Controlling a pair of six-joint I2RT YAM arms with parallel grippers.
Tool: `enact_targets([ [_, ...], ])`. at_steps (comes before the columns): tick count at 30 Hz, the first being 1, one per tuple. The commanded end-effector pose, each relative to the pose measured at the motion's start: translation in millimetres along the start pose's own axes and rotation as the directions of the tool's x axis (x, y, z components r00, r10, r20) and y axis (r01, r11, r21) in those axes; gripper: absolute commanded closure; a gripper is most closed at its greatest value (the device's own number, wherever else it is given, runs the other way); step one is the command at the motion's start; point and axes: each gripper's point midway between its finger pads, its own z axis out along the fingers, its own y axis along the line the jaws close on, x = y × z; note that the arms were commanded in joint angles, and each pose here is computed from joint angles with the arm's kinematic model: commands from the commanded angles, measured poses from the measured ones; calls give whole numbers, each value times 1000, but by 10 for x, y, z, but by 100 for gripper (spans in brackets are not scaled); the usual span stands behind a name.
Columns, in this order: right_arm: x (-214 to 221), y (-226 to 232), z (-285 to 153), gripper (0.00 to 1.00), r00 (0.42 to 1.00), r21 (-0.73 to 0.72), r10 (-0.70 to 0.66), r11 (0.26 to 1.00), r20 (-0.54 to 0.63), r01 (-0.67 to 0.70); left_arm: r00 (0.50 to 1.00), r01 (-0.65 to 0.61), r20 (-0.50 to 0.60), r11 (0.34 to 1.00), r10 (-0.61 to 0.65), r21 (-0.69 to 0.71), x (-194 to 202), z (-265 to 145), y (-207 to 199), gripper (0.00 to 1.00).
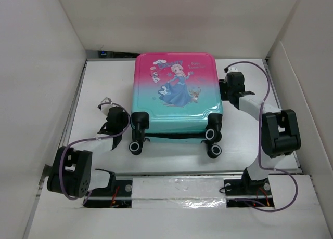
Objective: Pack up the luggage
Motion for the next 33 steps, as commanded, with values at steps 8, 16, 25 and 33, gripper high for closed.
enact_targets([
  [8,-1004,1911,654,66,991,-608,-104,783,79,131,980,-115,-126,956,154,271,858,-723,-442,100],
  [16,-1852,1569,627,29,992,-521,26,852,125,44,963,-198,-127,947,236,252,1085,-1087,-471,100],
  [25,-2584,755,-292,2,934,-428,102,902,342,58,974,-226,73,946,215,231,213,-1448,-519,53],
  [33,-2561,533,-1272,6,853,-367,95,923,514,118,981,-149,156,956,112,253,-244,-1656,-777,52],
])
